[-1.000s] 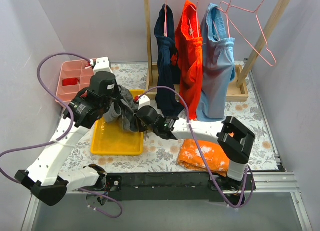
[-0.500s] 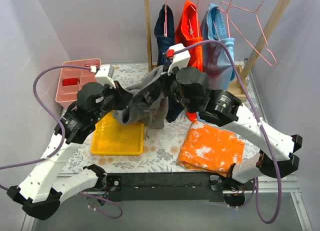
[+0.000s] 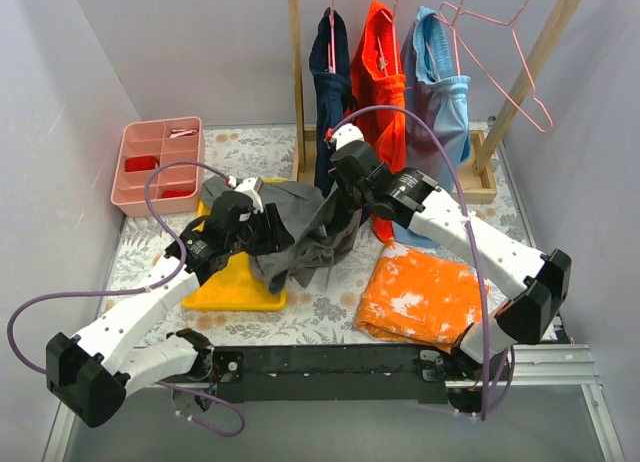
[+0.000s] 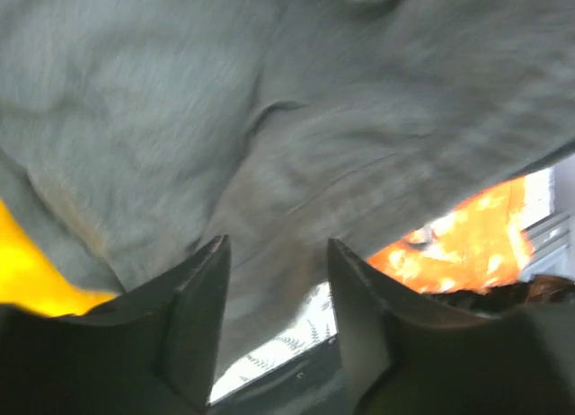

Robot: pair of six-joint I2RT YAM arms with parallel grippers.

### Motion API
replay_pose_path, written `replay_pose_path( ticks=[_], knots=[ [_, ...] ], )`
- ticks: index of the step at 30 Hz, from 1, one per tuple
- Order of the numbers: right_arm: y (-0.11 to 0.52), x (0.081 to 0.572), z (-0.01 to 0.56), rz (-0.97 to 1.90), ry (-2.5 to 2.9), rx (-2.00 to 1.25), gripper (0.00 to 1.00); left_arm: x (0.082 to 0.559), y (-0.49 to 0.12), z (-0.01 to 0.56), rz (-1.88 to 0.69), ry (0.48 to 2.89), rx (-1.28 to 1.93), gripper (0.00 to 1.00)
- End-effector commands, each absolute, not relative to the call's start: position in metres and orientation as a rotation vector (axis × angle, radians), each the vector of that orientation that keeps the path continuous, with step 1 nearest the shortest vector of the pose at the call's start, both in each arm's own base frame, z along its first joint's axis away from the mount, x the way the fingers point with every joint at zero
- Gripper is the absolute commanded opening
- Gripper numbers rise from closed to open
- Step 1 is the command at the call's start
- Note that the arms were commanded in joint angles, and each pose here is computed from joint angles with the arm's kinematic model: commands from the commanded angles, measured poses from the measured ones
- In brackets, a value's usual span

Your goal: Place the shorts on the hanger

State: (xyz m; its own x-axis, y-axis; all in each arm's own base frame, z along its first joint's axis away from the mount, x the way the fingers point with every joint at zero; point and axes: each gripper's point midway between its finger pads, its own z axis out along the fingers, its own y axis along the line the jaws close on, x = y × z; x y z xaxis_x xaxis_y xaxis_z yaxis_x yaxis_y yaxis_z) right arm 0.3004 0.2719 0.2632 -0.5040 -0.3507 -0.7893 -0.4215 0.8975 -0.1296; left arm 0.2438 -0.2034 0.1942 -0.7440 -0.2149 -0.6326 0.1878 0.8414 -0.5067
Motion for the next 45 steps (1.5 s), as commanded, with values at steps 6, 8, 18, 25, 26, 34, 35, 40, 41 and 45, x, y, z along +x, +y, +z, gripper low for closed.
replay_pose_path(
  ticks=[6, 8, 18, 25, 26, 34, 35, 40, 41, 45],
  knots=[
    [0.291, 0.321, 0.259, 0.203, 2.152, -0.546, 0.01, 0.205, -0.208, 0.162, -0.721, 2.355, -0.128, 0.67],
    [0.291, 0.325, 0.254, 0.197, 2.164, -0.545, 0.01, 0.190, -0.209, 0.153, -0.711, 2.364, -0.153, 0.67],
    [0.290, 0.327, 0.253, 0.209, 2.167, -0.542, 0.01, 0.159, -0.177, 0.123, -0.577, 2.390, -0.322, 0.59],
    [0.290, 0.323, 0.254, 0.237, 2.166, -0.536, 0.01, 0.157, -0.169, 0.107, -0.436, 2.426, -0.381, 0.49],
    [0.289, 0.322, 0.252, 0.236, 2.169, -0.534, 0.01, 0.159, -0.167, 0.104, -0.411, 2.422, -0.385, 0.49],
    [0.276, 0.313, 0.266, 0.243, 2.140, -0.504, 0.01, 0.184, -0.161, 0.112, -0.343, 2.289, -0.470, 0.37],
    [0.274, 0.312, 0.268, 0.245, 2.137, -0.496, 0.01, 0.188, -0.161, 0.118, -0.346, 2.270, -0.475, 0.37],
    [0.261, 0.309, 0.276, 0.239, 2.119, -0.465, 0.01, 0.197, -0.161, 0.112, -0.239, 2.266, -0.408, 0.38],
    [0.260, 0.310, 0.277, 0.239, 2.117, -0.460, 0.01, 0.197, -0.160, 0.109, -0.219, 2.274, -0.407, 0.38],
    [0.253, 0.310, 0.279, 0.237, 2.114, -0.446, 0.01, 0.196, -0.154, 0.101, -0.174, 2.276, -0.424, 0.35]
  ],
)
